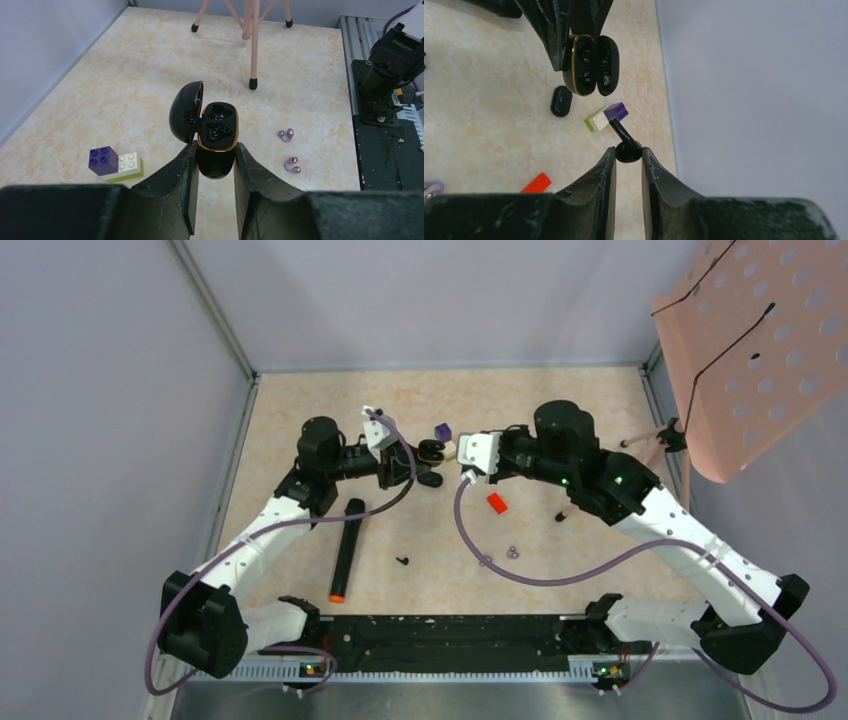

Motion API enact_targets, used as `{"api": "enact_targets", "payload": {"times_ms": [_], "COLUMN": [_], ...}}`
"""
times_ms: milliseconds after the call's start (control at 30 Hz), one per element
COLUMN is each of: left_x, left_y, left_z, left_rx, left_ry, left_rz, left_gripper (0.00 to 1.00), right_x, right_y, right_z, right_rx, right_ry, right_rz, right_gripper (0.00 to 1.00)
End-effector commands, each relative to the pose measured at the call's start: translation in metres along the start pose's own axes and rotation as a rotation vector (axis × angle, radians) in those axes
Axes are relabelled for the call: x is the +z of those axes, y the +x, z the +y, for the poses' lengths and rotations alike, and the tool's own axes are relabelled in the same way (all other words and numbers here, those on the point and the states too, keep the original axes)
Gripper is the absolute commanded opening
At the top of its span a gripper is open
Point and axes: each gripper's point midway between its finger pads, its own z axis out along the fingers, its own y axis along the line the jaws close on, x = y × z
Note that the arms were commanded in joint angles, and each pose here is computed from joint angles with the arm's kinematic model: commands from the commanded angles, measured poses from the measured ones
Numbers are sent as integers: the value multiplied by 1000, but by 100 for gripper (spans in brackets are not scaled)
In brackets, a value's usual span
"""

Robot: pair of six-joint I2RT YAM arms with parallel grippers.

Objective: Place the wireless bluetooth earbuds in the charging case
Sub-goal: Place the earbud at the center of the board.

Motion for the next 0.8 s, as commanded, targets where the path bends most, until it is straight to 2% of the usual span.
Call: {"api": "enact_targets", "payload": {"times_ms": [0, 233, 500, 767], "left_x": [7, 15, 16, 14], "left_y": [-25, -26, -30, -33], "left_z": [6, 1, -1, -2], "left_rx": [-6, -65, -111, -135], "left_ry": [-8, 8, -1, -8], "left_rz": [-49, -60, -72, -90], "left_gripper": [0, 0, 0, 0], "right_x": [5, 21, 31, 27], "right_y": [-8, -15, -24, -22], "right_z": [-13, -24, -20, -12], "right_rx": [-45, -120, -196, -206], "right_ry": [56, 101, 91, 82], "right_rz": [53, 123, 115, 95], "right_gripper": [0, 0, 0, 0]}}
